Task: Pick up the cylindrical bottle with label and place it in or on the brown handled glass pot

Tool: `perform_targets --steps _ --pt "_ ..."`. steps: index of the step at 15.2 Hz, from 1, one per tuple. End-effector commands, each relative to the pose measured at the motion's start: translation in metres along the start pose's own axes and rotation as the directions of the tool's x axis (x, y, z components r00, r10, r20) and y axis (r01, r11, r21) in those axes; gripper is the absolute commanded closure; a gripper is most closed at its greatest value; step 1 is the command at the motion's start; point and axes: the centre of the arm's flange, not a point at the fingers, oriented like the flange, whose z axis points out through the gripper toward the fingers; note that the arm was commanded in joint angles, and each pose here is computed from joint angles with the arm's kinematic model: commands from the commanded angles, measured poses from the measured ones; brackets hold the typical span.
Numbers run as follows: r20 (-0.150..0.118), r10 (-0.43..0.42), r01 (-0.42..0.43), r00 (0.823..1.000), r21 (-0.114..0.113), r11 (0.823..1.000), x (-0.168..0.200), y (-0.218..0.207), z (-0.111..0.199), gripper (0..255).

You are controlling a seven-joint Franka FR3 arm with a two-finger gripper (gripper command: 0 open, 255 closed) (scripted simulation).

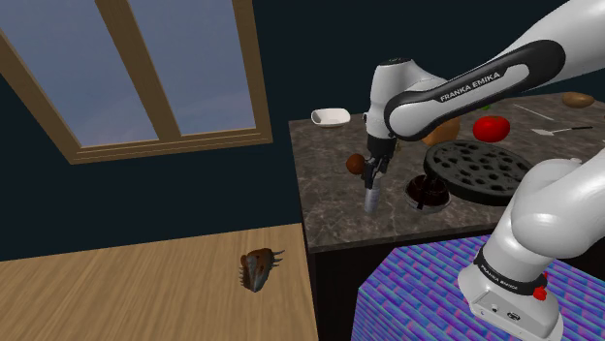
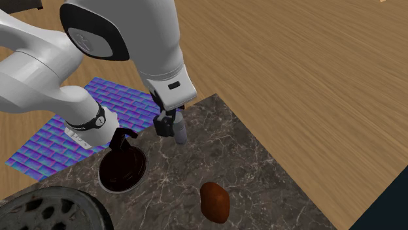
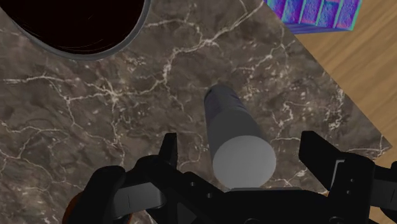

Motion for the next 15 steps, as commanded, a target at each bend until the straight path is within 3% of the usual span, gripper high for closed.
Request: perform_targets --steps 1,10,11,15 --pt "-0.001 0.0 0.0 1.0 0.0 1.0 -0.0006 0.0002 0.0106 0" --pt "-0.001 0.0 0.0 1.0 0.0 1.0 -0.0006 0.0002 0.0188 0" --pt "-0.001 0.0 0.0 1.0 0.0 1.0 -0.0006 0.0002 0.0188 255" --pt "-0.001 0.0 0.0 1.0 0.0 1.0 -0.0007 0.0002 0.0189 255"
